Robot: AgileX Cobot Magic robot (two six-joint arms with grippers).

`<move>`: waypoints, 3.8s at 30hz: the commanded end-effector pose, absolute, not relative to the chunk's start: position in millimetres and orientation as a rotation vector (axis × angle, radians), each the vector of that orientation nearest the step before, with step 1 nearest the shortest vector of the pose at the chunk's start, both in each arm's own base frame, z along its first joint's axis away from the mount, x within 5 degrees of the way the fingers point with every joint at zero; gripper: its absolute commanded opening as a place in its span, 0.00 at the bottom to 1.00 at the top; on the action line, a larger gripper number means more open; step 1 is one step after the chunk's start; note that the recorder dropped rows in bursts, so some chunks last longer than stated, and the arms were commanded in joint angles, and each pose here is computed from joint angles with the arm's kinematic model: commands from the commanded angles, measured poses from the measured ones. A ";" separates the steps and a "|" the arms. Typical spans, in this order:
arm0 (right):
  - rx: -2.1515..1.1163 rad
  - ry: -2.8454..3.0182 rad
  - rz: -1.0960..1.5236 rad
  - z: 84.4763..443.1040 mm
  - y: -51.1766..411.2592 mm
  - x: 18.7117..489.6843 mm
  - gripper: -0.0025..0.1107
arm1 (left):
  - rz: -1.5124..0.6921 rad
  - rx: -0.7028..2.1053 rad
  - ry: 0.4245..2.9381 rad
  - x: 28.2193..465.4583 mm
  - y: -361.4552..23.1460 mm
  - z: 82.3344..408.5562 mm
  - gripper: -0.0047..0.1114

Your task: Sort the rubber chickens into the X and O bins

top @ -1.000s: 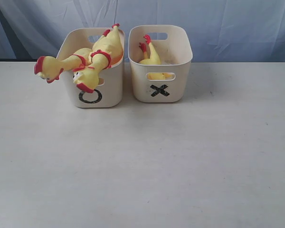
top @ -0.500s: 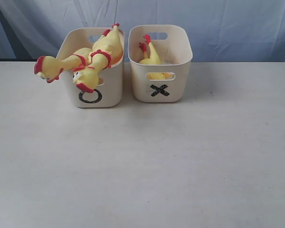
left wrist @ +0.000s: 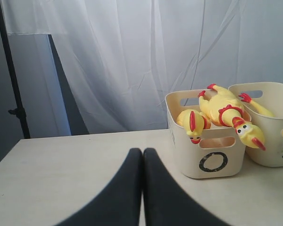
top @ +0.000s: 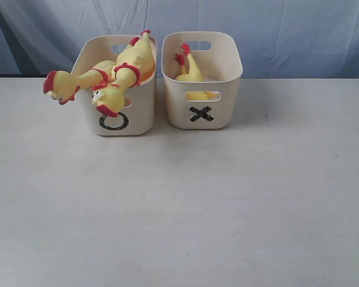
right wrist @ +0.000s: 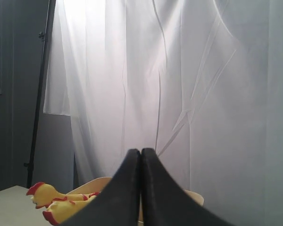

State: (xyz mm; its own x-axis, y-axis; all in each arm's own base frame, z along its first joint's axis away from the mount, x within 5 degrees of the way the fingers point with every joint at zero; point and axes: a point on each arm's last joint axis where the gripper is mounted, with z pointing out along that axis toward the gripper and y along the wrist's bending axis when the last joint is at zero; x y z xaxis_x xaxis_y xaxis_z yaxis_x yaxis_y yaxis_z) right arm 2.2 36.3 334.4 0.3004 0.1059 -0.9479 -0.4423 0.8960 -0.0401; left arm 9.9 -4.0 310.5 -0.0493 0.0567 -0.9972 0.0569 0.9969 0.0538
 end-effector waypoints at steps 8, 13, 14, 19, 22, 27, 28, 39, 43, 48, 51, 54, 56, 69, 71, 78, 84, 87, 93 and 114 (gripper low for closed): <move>-0.516 1.289 -0.081 322.2 26.7 8.6 0.01 | 0.000 0.085 1.613 9.2 -4.0 309.2 0.04; -0.647 1.323 -0.391 314.0 16.8 13.5 0.01 | -0.001 0.084 1.620 11.0 -4.0 306.1 0.04; -0.658 1.327 -0.418 312.4 15.8 14.5 0.01 | -0.004 0.083 1.617 12.0 -4.1 305.1 0.04; -0.658 1.336 -0.416 308.4 15.6 16.8 0.01 | -0.034 0.069 1.629 20.9 -5.2 290.8 0.04; -0.704 1.327 -0.561 307.5 10.3 18.2 0.01 | -0.054 0.064 1.643 22.7 -6.1 286.4 0.04; -0.747 1.300 -0.730 301.3 4.2 23.7 0.01 | -0.056 0.061 1.663 26.4 -6.0 278.3 0.04; -0.737 1.289 -0.736 298.7 4.0 25.8 0.01 | -0.055 0.059 1.662 27.5 -6.0 276.3 0.04; -0.770 1.347 -0.766 224.3 2.3 53.6 0.01 | -0.048 0.054 1.743 41.1 -5.3 238.6 0.04; -0.799 1.394 -0.754 206.6 2.4 56.4 0.01 | -0.037 0.036 1.656 49.1 -3.7 226.5 0.04; -0.858 1.422 -0.778 202.3 2.2 56.4 0.01 | -0.033 0.029 1.671 54.4 -3.1 204.4 0.04; -0.859 1.423 -0.778 202.1 2.2 56.4 0.01 | -0.028 0.033 1.709 55.5 -3.0 192.8 0.04; -0.860 1.425 -0.777 201.9 2.2 56.4 0.01 | -0.012 0.048 1.705 55.6 -2.7 193.0 0.04; -0.844 1.432 -0.757 201.9 2.5 56.4 0.01 | -0.011 0.050 1.713 55.5 -2.8 192.3 0.04; -0.755 1.462 -0.648 202.0 3.9 56.3 0.01 | -0.010 0.051 1.713 55.5 -2.8 192.3 0.04; -0.718 1.480 -0.598 201.6 4.6 56.2 0.01 | -0.007 0.049 1.706 55.6 -2.6 192.9 0.04; -0.550 1.599 -0.315 195.2 9.8 55.3 0.01 | -0.007 0.049 1.706 55.6 -2.6 192.9 0.04; -0.501 1.712 -0.169 186.3 13.7 53.2 0.01 | -0.007 0.049 1.706 55.6 -2.6 192.9 0.04; -0.501 1.712 -0.169 186.3 13.7 53.2 0.01 | -0.007 0.049 1.706 55.6 -2.6 192.9 0.04; -0.480 1.712 -0.157 186.8 13.5 53.4 0.01 | -0.007 0.049 1.706 55.6 -2.6 192.9 0.04; -0.140 1.781 0.112 185.9 12.7 53.3 0.01 | -0.007 0.049 1.706 55.6 -2.6 192.9 0.04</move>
State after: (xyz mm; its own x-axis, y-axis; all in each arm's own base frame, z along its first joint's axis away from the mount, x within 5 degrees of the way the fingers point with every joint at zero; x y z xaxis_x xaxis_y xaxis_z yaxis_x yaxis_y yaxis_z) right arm 53.6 13.2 186.7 -0.2093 -0.0246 -0.9775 -0.1610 0.9869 0.0097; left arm 55.7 -2.6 193.4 -0.1424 0.0301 -0.9893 0.0365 0.9990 0.0252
